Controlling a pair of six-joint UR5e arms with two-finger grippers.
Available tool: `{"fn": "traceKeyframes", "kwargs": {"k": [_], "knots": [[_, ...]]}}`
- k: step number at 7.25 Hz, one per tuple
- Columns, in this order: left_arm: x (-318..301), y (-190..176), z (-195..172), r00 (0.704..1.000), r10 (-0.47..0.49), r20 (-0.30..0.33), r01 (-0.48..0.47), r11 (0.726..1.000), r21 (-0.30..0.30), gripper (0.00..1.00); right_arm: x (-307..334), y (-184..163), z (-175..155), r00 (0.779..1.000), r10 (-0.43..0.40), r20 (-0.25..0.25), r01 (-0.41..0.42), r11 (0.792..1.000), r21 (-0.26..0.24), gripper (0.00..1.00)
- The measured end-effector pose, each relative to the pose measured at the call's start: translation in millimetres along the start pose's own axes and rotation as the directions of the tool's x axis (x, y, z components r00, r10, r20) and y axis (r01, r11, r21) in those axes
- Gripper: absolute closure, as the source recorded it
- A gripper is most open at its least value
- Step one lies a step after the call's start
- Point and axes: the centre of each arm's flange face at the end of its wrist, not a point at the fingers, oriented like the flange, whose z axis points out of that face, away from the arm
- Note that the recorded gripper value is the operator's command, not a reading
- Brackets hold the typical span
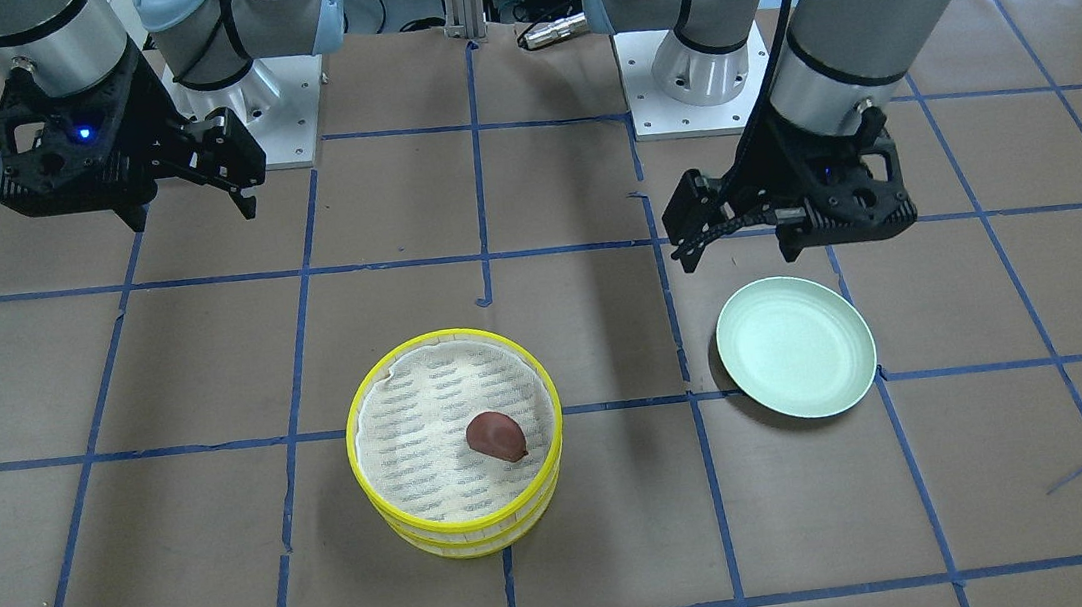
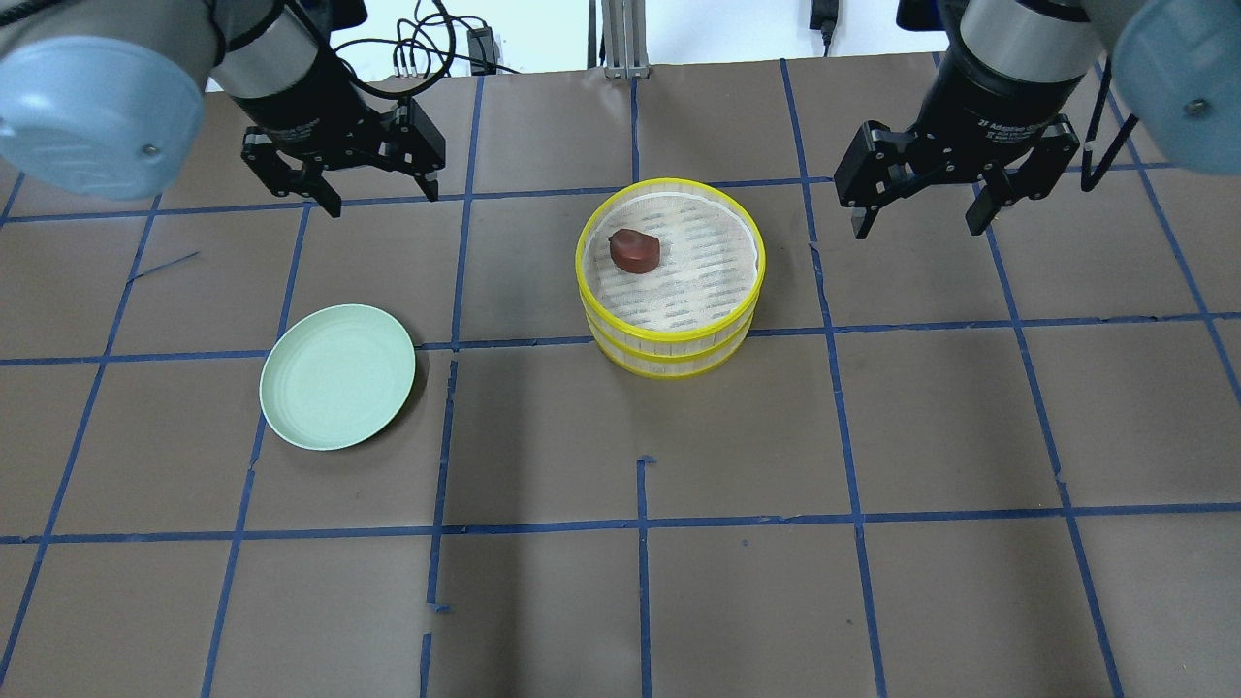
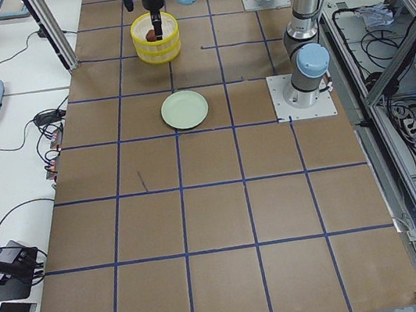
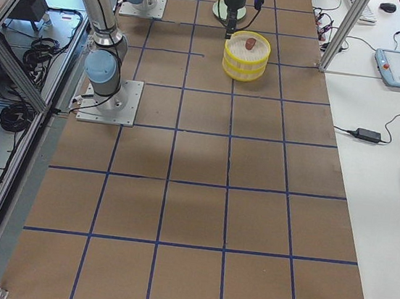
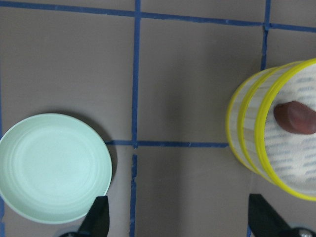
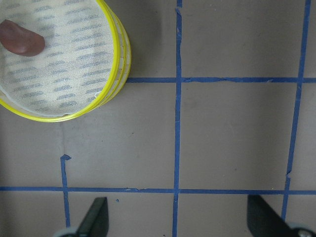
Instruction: Place buns in different layers of steamer
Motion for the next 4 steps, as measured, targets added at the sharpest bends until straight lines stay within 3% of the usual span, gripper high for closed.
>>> {"fn": "traceKeyframes", "kwargs": {"k": [4], "knots": [[-9.3, 27.6, -2.1, 0.997, -0.024, 0.080, 0.031, 0.995, -0.094, 0.00, 0.5, 3.2, -7.7, 1.000, 0.003, -0.001, -0.003, 1.000, 0.024, 0.00]]}}
